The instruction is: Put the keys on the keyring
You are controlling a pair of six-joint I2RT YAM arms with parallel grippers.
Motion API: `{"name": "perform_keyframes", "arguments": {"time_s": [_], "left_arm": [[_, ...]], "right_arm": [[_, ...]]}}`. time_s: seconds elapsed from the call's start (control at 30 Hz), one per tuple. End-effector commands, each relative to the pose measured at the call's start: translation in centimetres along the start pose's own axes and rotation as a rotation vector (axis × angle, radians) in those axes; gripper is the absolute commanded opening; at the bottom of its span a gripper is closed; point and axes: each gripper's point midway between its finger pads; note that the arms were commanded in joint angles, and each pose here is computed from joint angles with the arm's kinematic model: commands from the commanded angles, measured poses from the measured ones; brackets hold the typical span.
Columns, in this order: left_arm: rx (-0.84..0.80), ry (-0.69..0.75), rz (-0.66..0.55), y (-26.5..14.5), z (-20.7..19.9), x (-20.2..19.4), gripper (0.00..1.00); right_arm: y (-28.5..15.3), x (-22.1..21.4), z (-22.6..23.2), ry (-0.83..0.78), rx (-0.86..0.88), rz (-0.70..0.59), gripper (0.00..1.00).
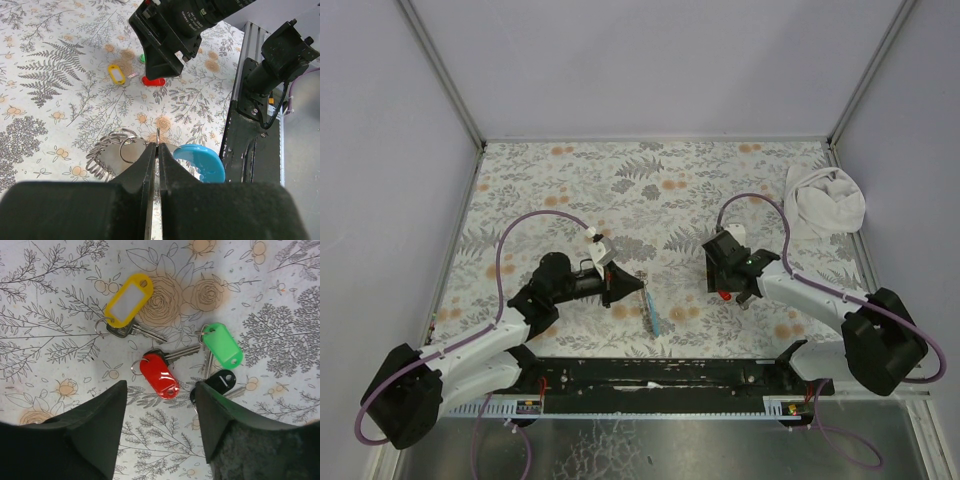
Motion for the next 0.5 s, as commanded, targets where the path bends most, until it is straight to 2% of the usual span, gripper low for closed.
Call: {"name": "perform_keyframes", "arguments": {"time_s": [0.0,0.3,0.47], "left_arm": [[-0.006,0.036,-0.041,0.4,-0.1,1.8,0.0],[0.001,0.037,-0.04,0.3,0.0,1.8,0.0],[-0.001,0.036,-0.038,0.3,0.0,1.8,0.0]], "right_arm": [[0.6,0.1,1.1,0.023,0.034,0.001,0.59],[1.3,0.6,2.1,-0.005,0.045,0.024,0.43],[1.6,1.0,3.0,-0.013,0.081,0.018,0.4]]}}
Point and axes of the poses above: each gripper's point midway between its finger pads, its own y axis out along the fingers, its own z axis along the line the jaws close on, x = y × z, and after that the axes turned 1 degree about y, right-handed
